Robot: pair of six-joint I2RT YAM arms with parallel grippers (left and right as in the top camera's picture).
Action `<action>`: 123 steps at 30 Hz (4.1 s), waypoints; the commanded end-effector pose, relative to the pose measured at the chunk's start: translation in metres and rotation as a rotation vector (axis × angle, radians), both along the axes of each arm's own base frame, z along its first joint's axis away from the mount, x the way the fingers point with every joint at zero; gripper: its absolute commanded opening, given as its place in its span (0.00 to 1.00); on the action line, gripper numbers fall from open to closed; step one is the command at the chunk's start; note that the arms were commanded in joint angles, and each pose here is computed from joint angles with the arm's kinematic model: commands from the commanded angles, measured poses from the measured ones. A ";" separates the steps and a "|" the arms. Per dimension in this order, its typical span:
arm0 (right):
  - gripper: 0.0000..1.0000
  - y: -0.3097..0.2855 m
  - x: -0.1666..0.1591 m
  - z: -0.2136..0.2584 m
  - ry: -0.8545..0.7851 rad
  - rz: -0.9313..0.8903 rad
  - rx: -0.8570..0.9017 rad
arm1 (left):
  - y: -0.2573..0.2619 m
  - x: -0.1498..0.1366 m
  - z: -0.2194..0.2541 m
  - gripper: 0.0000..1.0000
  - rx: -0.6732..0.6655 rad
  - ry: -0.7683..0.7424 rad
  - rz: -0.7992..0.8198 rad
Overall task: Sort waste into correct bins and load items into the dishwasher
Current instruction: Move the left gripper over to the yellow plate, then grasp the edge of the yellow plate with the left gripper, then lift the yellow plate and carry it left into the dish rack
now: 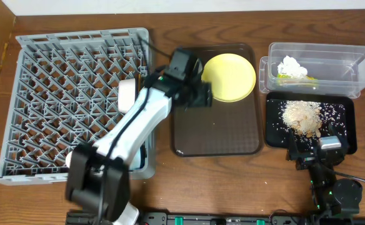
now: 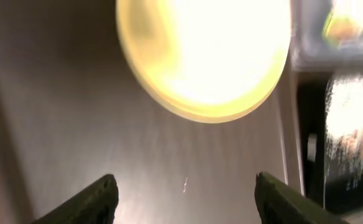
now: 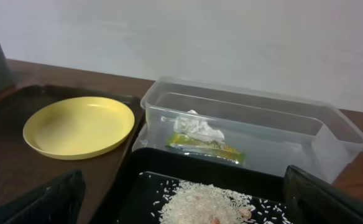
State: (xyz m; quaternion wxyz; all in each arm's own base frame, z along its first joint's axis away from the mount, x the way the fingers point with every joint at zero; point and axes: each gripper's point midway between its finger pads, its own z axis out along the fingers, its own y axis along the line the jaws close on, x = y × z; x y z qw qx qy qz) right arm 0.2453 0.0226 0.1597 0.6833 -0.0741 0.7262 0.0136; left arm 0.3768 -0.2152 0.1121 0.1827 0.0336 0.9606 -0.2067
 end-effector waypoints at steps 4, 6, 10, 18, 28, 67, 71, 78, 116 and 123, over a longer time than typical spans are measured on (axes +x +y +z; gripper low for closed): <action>0.99 0.000 0.000 -0.001 -0.002 0.001 -0.010 | -0.021 0.047 -0.018 0.71 -0.089 -0.069 0.066; 0.99 0.000 0.000 -0.001 -0.002 0.001 -0.010 | -0.023 0.054 -0.031 0.68 -0.091 -0.069 0.070; 0.99 0.000 0.000 -0.001 -0.002 0.001 -0.010 | -0.026 0.061 -0.071 0.60 -0.102 -0.003 0.132; 0.99 0.000 0.000 -0.001 -0.002 0.001 -0.010 | -0.021 0.050 -0.101 0.43 -0.060 0.079 0.140; 0.99 0.000 0.000 -0.001 -0.002 0.001 -0.010 | -0.002 -0.009 -0.122 0.31 0.039 0.334 0.132; 0.99 0.000 0.000 -0.001 -0.002 0.001 -0.010 | 0.015 0.000 -0.116 0.34 0.112 0.242 0.009; 0.99 0.000 0.000 -0.001 -0.002 0.001 -0.010 | 0.006 -0.009 -0.125 0.34 0.067 0.293 -0.016; 0.99 0.000 0.000 -0.001 -0.002 0.001 -0.010 | -0.005 -0.017 -0.142 0.22 0.005 0.353 -0.048; 0.99 0.000 0.000 -0.001 -0.002 0.001 -0.010 | 0.333 -0.061 0.104 0.08 0.084 -0.093 0.716; 0.99 0.000 0.000 -0.001 -0.002 0.001 -0.010 | 0.390 -0.084 0.072 0.07 0.283 -0.048 0.911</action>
